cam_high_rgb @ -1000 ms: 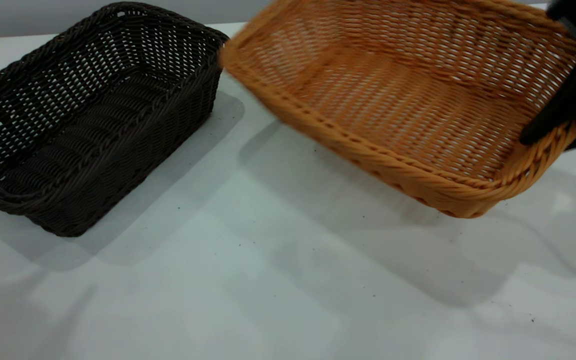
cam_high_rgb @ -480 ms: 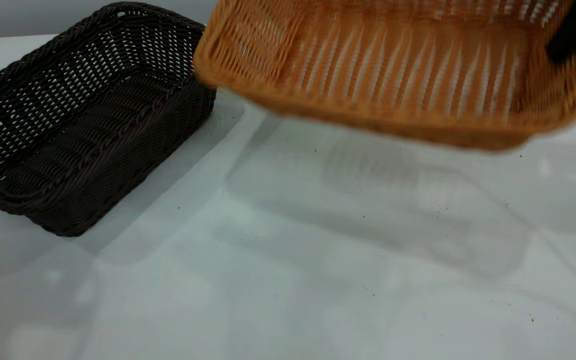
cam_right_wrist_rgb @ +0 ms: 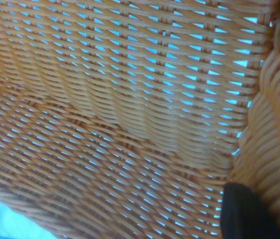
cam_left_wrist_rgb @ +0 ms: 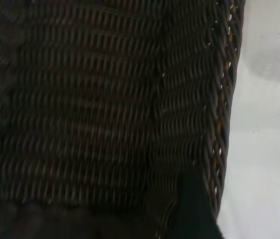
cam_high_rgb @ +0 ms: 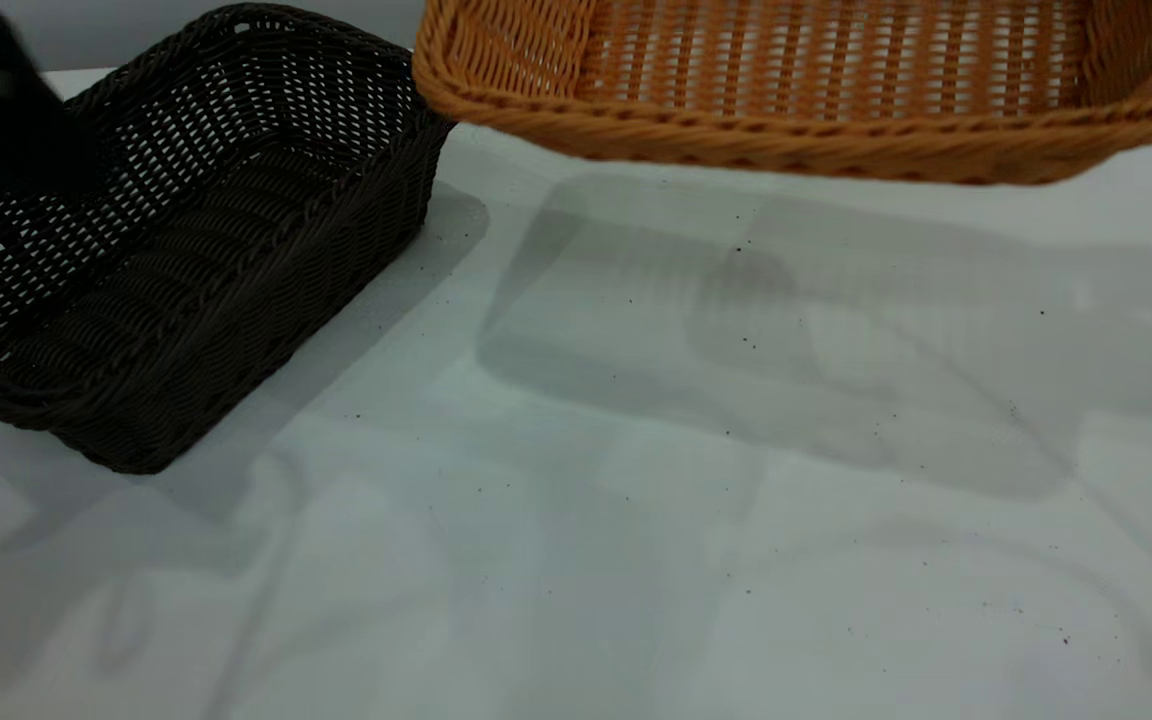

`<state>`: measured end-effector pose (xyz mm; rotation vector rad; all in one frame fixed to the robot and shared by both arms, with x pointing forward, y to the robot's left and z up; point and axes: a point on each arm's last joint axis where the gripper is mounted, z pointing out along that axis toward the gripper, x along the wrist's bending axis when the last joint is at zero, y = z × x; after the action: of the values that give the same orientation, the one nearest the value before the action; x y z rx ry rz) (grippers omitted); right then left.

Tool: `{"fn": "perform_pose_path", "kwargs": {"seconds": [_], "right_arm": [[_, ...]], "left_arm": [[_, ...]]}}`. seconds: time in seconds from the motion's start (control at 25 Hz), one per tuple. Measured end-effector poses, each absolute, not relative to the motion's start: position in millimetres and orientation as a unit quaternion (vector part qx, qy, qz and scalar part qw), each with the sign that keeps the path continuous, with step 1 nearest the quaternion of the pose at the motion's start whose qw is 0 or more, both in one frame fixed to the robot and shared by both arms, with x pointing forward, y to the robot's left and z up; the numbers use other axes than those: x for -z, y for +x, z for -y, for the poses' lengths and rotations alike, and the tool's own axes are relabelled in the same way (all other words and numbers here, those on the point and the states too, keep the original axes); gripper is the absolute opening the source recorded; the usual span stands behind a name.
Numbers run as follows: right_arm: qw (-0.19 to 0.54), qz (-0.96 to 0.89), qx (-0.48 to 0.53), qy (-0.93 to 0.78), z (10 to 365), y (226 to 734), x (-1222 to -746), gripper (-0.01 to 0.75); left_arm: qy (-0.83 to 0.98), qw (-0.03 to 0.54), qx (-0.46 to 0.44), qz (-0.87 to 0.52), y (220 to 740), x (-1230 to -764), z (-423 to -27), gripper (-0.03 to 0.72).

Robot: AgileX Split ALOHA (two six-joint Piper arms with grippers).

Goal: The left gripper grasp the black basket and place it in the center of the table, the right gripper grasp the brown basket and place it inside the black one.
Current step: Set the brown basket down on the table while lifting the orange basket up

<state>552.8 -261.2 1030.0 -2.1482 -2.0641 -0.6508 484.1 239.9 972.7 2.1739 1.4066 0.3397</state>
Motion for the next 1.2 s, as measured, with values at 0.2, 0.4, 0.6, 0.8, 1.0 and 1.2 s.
{"fn": "perform_pose_path", "kwargs": {"seconds": [0.2,0.4,0.6,0.8,1.0,1.2], "right_arm": [[0.043,0.675,0.218,-0.703,261,554,-1032,0.106],[0.042,0.675,0.218,-0.703,261,555,-1032,0.106],[0.043,0.676,0.22,-0.702,261,555,-1033,0.106],[0.043,0.676,0.22,-0.702,261,555,-1033,0.106],[0.042,0.678,0.22,-0.7,261,555,-1033,0.106],[0.022,0.692,0.225,-0.686,262,561,-1050,0.106]], "left_arm": [[0.82,0.246,-0.136,-0.498,496,-945,-218,0.437],[0.829,0.235,-0.15,-0.484,504,-921,-203,0.437],[0.827,0.231,-0.166,-0.484,509,-910,-201,0.437],[0.826,0.222,-0.172,-0.488,513,-899,-201,0.437],[0.842,0.205,-0.155,-0.474,511,-891,-201,0.383],[0.865,0.192,-0.142,-0.442,507,-890,-200,0.134]]}}
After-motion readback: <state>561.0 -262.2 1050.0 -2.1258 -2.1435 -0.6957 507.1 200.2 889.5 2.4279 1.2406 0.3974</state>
